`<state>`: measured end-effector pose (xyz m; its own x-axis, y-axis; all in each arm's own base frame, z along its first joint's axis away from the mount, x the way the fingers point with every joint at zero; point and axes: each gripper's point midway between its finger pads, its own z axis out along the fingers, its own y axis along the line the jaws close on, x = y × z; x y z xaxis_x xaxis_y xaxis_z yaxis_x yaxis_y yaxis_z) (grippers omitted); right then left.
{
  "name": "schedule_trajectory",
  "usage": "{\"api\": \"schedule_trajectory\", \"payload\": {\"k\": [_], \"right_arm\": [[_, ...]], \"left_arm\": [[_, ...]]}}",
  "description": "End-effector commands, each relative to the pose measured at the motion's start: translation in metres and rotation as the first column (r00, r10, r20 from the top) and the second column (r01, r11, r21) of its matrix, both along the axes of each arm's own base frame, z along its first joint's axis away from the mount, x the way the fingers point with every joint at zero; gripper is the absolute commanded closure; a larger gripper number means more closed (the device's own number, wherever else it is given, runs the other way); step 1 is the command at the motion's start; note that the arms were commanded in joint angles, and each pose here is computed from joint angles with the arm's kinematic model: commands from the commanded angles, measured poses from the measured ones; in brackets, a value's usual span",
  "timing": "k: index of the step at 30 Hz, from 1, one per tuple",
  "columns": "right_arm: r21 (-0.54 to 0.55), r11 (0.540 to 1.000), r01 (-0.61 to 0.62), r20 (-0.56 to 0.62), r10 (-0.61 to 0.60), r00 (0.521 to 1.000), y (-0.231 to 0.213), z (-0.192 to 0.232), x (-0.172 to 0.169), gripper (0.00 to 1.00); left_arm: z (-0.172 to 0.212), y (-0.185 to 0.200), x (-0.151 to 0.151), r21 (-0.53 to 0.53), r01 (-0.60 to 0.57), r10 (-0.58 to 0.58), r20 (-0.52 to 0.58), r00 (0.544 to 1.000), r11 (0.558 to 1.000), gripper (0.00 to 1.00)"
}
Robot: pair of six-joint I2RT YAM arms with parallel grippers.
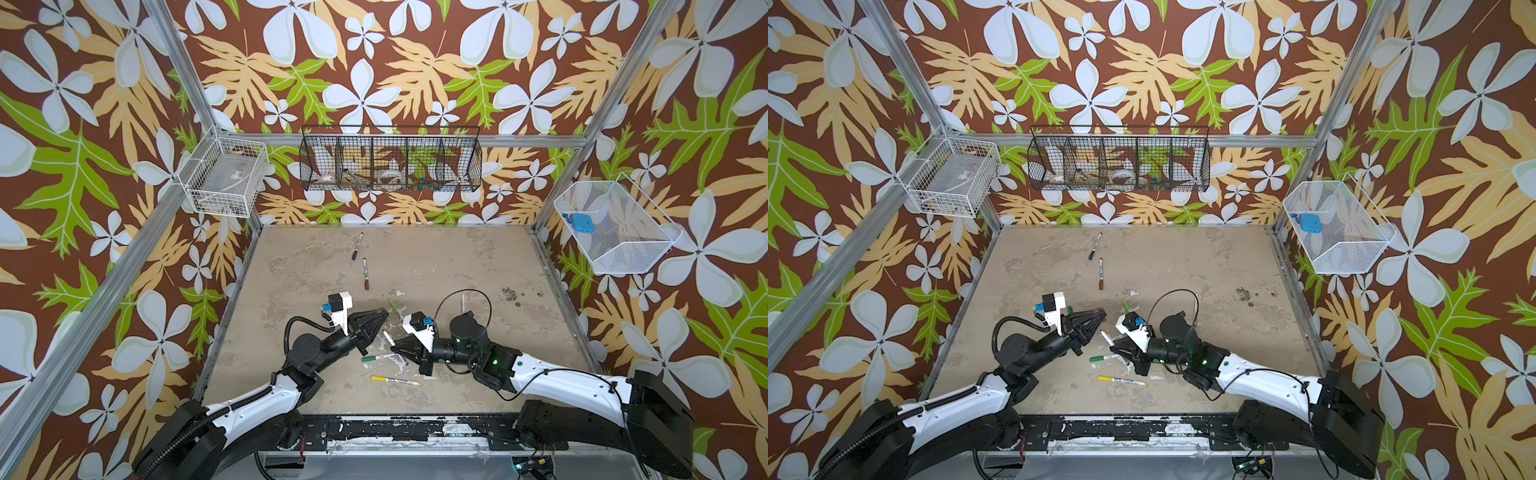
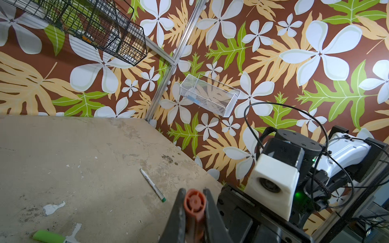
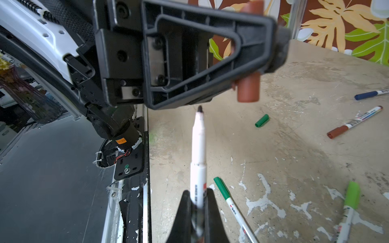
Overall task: Open the pen caps
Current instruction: 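Pull the grippers apart, left gripper drawing the brown cap off, then lower the uncapped marker with the right gripper while the left drops the brown cap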
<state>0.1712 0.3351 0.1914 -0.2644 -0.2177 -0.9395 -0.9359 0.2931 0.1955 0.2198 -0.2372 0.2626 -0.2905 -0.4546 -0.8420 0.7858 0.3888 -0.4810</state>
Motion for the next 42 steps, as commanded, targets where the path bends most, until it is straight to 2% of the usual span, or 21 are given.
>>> {"api": "schedule_trajectory", "payload": {"k": [1,4,7,10,13,16,18,20,24,29,33,38,42], "right_arm": [[-0.023,0.996,0.087,0.024,-0.087,0.996,-0.006,-0.002,0.014,1.0],[-0.033,0.989,0.147,0.033,-0.146,0.989,-0.012,-0.004,0.023,1.0],[-0.049,0.968,0.246,0.045,-0.244,0.969,-0.021,-0.005,0.037,1.0],[-0.069,0.93,0.36,0.058,-0.357,0.932,-0.035,-0.006,0.053,1.0],[-0.096,0.874,0.476,0.078,-0.47,0.879,-0.051,-0.009,0.068,1.0],[-0.144,0.766,0.626,0.102,-0.618,0.779,-0.076,-0.017,0.089,1.0],[-0.194,0.678,0.709,0.096,-0.706,0.701,-0.097,-0.027,0.103,1.0],[-0.234,0.61,0.757,0.061,-0.768,0.638,-0.117,-0.04,0.116,1.0],[-0.287,0.521,0.804,-0.059,-0.847,0.528,-0.159,-0.066,0.137,1.0],[-0.322,0.398,0.859,-0.116,-0.917,0.382,-0.21,-0.085,0.151,1.0],[-0.323,0.32,0.891,-0.169,-0.946,0.278,-0.241,-0.097,0.155,1.0],[-0.337,0.269,0.902,-0.264,-0.947,0.184,-0.273,-0.118,0.158,1.0],[-0.372,0.243,0.896,-0.274,-0.951,0.144,-0.282,-0.132,0.161,1.0]], "left_arm": [[0.006,0.005,0.002,-0.018,-0.027,0.027,0.016,1.0,0.999,1.0],[0.004,0.01,0.008,-0.013,-0.073,0.073,0.0,0.997,0.997,1.0],[-0.007,0.025,0.027,0.026,-0.205,0.206,-0.058,0.977,0.978,1.0],[-0.024,0.048,0.048,0.088,-0.364,0.373,-0.134,0.918,0.927,1.0],[-0.043,0.071,0.066,0.17,-0.491,0.518,-0.207,0.83,0.854,1.0],[-0.06,0.087,0.079,0.241,-0.554,0.603,-0.257,0.755,0.797,1.0],[-0.076,0.1,0.089,0.309,-0.597,0.672,-0.291,0.681,0.74,1.0],[-0.088,0.109,0.098,0.377,-0.616,0.721,-0.306,0.622,0.692,1.0],[-0.113,0.125,0.109,0.485,-0.63,0.793,-0.316,0.521,0.607,1.0],[-0.138,0.133,0.12,0.561,-0.602,0.82,-0.323,0.472,0.568,1.0],[-0.16,0.133,0.129,0.614,-0.553,0.822,-0.34,0.457,0.563,1.0],[-0.179,0.133,0.138,0.672,-0.507,0.829,-0.323,0.456,0.54,1.0],[-0.187,0.131,0.141,0.702,-0.479,0.833,-0.316,0.453,0.527,1.0]]}}
